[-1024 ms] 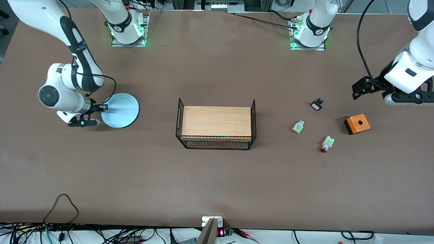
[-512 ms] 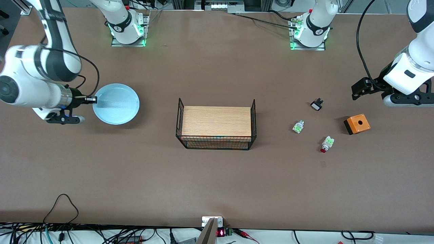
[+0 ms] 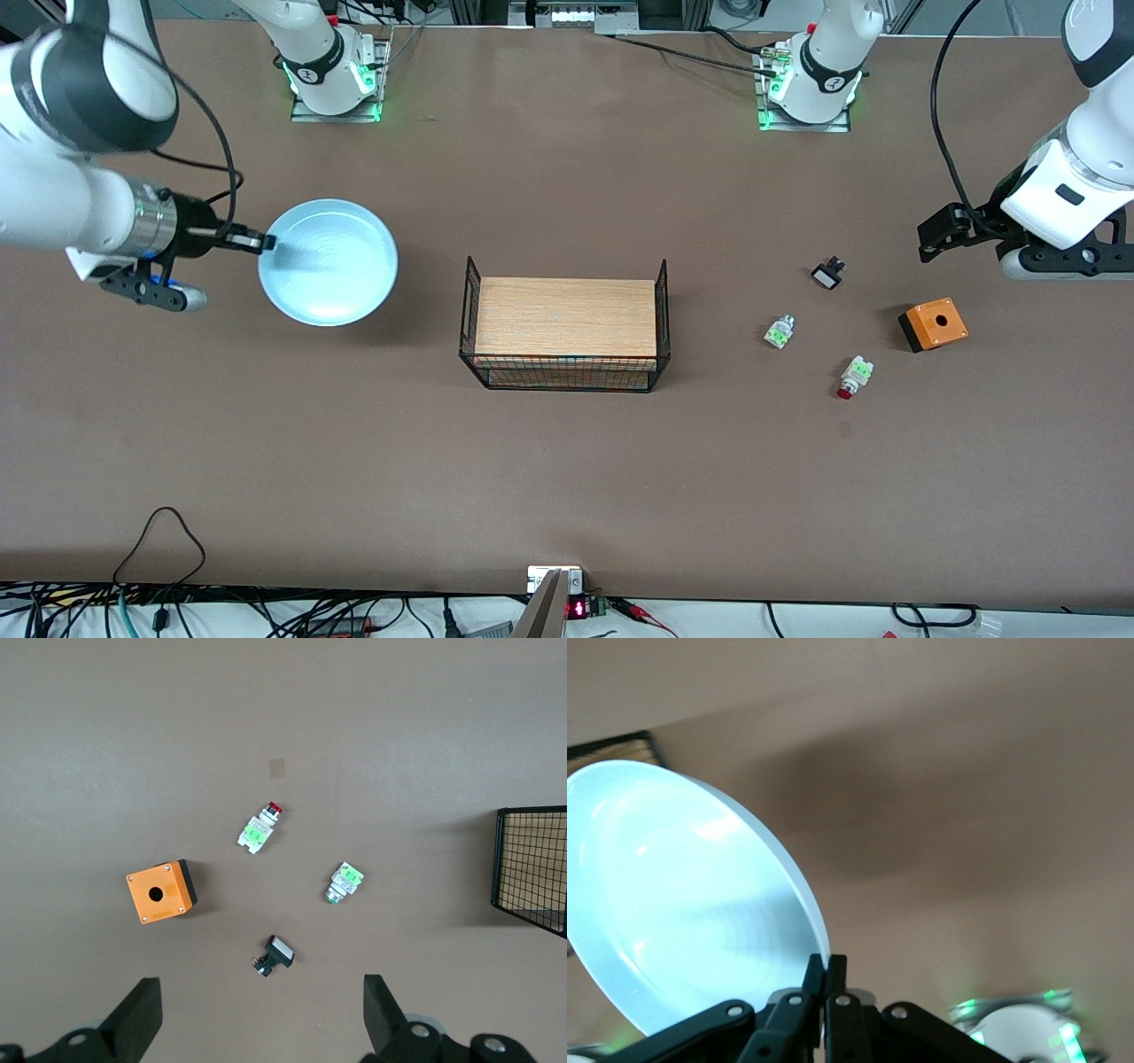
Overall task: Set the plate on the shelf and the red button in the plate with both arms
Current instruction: 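Lift the plate with the right gripper and carry it over the basket, then lower the plate onto the wooden block and open the right gripper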
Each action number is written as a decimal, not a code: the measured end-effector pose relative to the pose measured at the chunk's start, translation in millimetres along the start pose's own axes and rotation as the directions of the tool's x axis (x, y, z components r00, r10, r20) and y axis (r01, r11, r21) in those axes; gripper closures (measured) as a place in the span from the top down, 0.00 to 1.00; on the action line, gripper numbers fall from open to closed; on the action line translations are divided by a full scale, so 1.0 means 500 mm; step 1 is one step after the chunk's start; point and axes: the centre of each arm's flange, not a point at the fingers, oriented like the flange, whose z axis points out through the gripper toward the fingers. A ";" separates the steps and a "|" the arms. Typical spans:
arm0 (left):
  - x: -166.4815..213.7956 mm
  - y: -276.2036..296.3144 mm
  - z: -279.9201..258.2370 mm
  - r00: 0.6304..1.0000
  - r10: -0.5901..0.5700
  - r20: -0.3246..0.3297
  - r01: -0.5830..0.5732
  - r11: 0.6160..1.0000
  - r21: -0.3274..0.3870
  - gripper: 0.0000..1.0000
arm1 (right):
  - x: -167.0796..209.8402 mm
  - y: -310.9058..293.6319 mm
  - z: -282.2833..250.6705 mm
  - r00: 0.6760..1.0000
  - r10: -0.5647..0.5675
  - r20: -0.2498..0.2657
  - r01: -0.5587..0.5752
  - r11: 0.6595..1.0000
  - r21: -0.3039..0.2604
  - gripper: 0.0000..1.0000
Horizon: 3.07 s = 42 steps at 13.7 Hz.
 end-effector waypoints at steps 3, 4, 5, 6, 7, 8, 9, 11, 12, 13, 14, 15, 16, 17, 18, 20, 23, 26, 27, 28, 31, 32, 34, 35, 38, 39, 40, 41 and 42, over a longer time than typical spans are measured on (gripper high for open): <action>0.000 0.000 0.000 1.000 0.000 0.000 0.000 1.000 0.000 1.00 | -0.074 -0.105 -0.037 0.991 0.137 -0.002 -0.137 0.989 0.050 0.03; 0.000 0.000 0.000 1.000 0.000 0.000 0.000 1.000 0.000 1.00 | -0.096 -0.137 -0.038 0.983 0.185 0.008 -0.185 0.981 0.059 0.03; 0.000 0.000 0.000 1.000 0.000 0.000 0.000 1.000 0.000 1.00 | -0.117 -0.168 -0.034 0.971 0.239 0.025 -0.240 0.968 0.067 0.03; 0.000 0.000 0.000 1.000 0.000 0.000 0.000 1.000 0.000 1.00 | -0.138 -0.198 -0.029 0.956 0.292 0.038 -0.294 0.953 0.069 0.03; 0.000 0.000 0.000 1.000 0.000 0.000 0.000 1.000 0.000 1.00 | -0.158 -0.227 -0.022 0.942 0.334 0.043 -0.336 0.940 0.067 0.03; 0.000 0.000 0.000 1.000 0.000 0.000 0.000 1.000 0.000 1.00 | -0.176 -0.259 -0.015 0.929 0.369 0.038 -0.371 0.926 0.069 0.03; 0.000 0.000 0.000 1.000 0.000 0.000 0.000 1.000 0.000 1.00 | -0.192 -0.292 -0.007 0.919 0.393 0.030 -0.394 0.916 0.078 0.03; 0.000 0.000 0.000 1.000 0.000 0.000 0.000 1.000 0.000 1.00 | -0.213 -0.353 0.014 0.904 0.426 0.016 -0.426 0.899 0.100 0.03; 0.000 0.000 0.000 1.000 0.000 0.000 0.000 1.000 0.000 1.00 | -0.218 -0.378 0.027 0.897 0.443 0.013 -0.441 0.891 0.109 0.03; 0.000 0.000 0.000 1.000 0.000 0.000 0.000 1.000 0.000 1.00 | -0.222 -0.403 0.040 0.888 0.459 0.010 -0.457 0.881 0.119 0.03; 0.000 0.000 0.000 1.000 0.000 0.000 0.000 1.000 0.000 1.00 | -0.225 -0.428 0.055 0.880 0.474 0.007 -0.471 0.872 0.132 0.03; 0.000 0.000 0.000 1.000 0.000 0.000 0.000 1.000 0.000 1.00 | -0.228 -0.451 0.070 0.874 0.487 0.004 -0.482 0.864 0.145 0.03; 0.000 0.000 0.000 1.000 0.000 0.000 0.000 1.000 0.000 1.00 | -0.231 -0.472 0.088 0.869 0.495 0.002 -0.489 0.859 0.154 0.03; 0.000 0.000 0.000 1.000 0.000 0.000 0.000 1.000 0.000 1.00 | -0.234 -0.489 0.104 0.865 0.501 0.001 -0.495 0.854 0.159 0.03; 0.000 0.000 0.000 1.000 0.000 0.000 0.000 1.000 0.000 1.00 | -0.238 -0.502 0.120 0.864 0.504 0.001 -0.498 0.853 0.158 0.03; 0.000 0.000 0.000 1.000 0.000 0.000 0.000 1.000 0.000 1.00 | -0.240 -0.517 0.146 0.862 0.507 0.002 -0.502 0.852 0.146 0.03; 0.000 0.000 0.000 1.000 0.000 0.000 0.000 1.000 0.000 1.00 | -0.227 -0.527 0.182 0.859 0.511 0.002 -0.507 0.852 0.130 0.03; 0.000 0.001 0.000 1.000 0.001 0.000 -0.001 1.000 0.000 1.00 | -0.220 -0.535 0.214 0.859 0.512 0.003 -0.510 0.854 0.106 0.03; 0.000 0.002 0.000 1.000 0.002 0.000 -0.002 1.000 0.000 1.00 | -0.219 -0.538 0.222 0.859 0.511 0.003 -0.509 0.855 0.104 0.03; 0.000 0.003 -0.001 1.000 0.003 -0.001 -0.003 1.000 0.000 1.00 | -0.220 -0.543 0.229 0.861 0.509 0.002 -0.507 0.856 0.104 0.03; 0.000 0.004 -0.004 1.000 0.004 -0.004 -0.004 1.000 0.000 1.00 | -0.224 -0.555 0.246 0.864 0.504 -0.002 -0.500 0.859 0.109 0.03; 0.000 0.004 -0.005 1.000 0.004 -0.005 -0.004 1.000 -0.001 1.00 | -0.220 -0.557 0.251 0.863 0.505 -0.004 -0.501 0.857 0.119 0.03; 0.001 0.004 -0.008 1.000 0.004 -0.008 -0.004 1.000 -0.001 1.00 | -0.210 -0.562 0.269 0.861 0.509 -0.009 -0.504 0.854 0.131 0.03; 0.001 0.004 -0.010 1.000 0.004 -0.010 -0.004 1.000 -0.001 1.00 | -0.203 -0.562 0.283 0.859 0.512 -0.011 -0.506 0.852 0.135 0.03; 0.002 0.001 -0.016 1.000 0.001 -0.017 -0.001 1.000 -0.002 1.00 | -0.185 -0.552 0.323 0.862 0.506 -0.020 -0.499 0.856 0.132 0.03; 0.003 0.001 -0.018 1.000 0.001 -0.019 -0.001 1.000 -0.001 1.00 | -0.180 -0.547 0.329 0.865 0.501 -0.023 -0.495 0.860 0.129 0.03; 0.003 0.001 -0.021 1.000 0.001 -0.022 -0.001 1.000 0.000 1.00 | -0.176 -0.543 0.332 0.867 0.498 -0.025 -0.492 0.862 0.126 0.03; 0.003 0.001 -0.022 1.000 0.001 -0.023 -0.001 1.000 0.001 1.00 | -0.174 -0.542 0.334 0.868 0.495 -0.026 -0.488 0.863 0.126 0.03; 0.003 0.001 -0.023 1.000 0.002 -0.024 -0.002 1.000 0.001 1.00 | -0.173 -0.541 0.335 0.870 0.492 -0.027 -0.485 0.865 0.127 0.03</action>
